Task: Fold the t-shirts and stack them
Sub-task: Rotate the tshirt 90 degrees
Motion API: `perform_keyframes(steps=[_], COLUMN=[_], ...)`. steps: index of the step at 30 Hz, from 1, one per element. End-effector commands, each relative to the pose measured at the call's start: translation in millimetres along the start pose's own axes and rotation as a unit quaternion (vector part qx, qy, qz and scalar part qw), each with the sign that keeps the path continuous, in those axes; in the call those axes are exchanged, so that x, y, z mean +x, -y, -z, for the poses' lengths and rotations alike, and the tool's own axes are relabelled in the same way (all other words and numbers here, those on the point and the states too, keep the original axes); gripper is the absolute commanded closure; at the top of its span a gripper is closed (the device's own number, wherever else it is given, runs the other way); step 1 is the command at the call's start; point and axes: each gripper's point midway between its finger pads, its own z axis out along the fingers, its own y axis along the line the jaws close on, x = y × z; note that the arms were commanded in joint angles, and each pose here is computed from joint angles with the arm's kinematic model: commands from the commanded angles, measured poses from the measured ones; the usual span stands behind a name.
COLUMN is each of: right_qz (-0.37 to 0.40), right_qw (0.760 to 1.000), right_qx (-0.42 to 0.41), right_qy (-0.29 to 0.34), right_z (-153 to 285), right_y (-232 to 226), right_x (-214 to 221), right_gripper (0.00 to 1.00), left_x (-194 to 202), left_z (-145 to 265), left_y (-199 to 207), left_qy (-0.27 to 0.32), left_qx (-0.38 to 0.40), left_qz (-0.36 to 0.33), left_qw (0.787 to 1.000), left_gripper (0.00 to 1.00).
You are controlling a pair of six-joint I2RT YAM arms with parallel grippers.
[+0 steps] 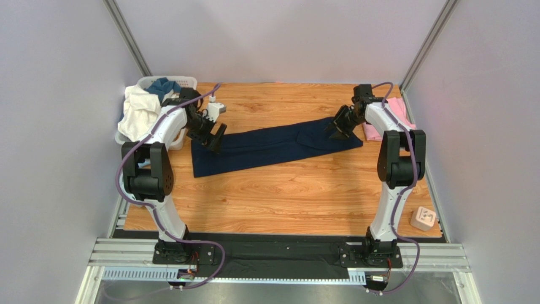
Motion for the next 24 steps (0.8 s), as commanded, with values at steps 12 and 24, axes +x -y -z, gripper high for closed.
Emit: perform_keyframes(steps=[12,24], right_qz=[-0.006,-0.022], right_qw=[0.995,0.986], right_qx=[0.099,0.164], right_qy=[0.004,-0.004], right_z=[-7.8,-22.4], right_y=[33.0,78.9], right_x=[-26.3,-45.2], right_gripper=[0.58,0.58], left_x=[38.4,96.3], left_z=[-32.1,-32.6], left_y=[-21.8,11.8], left_qy=[-0.103,-0.178], left_qx=[-0.040,-0.001], left_qz=[-0.048,-0.068], left_qw=[0.993,0.982], left_gripper=[0.00,0.00])
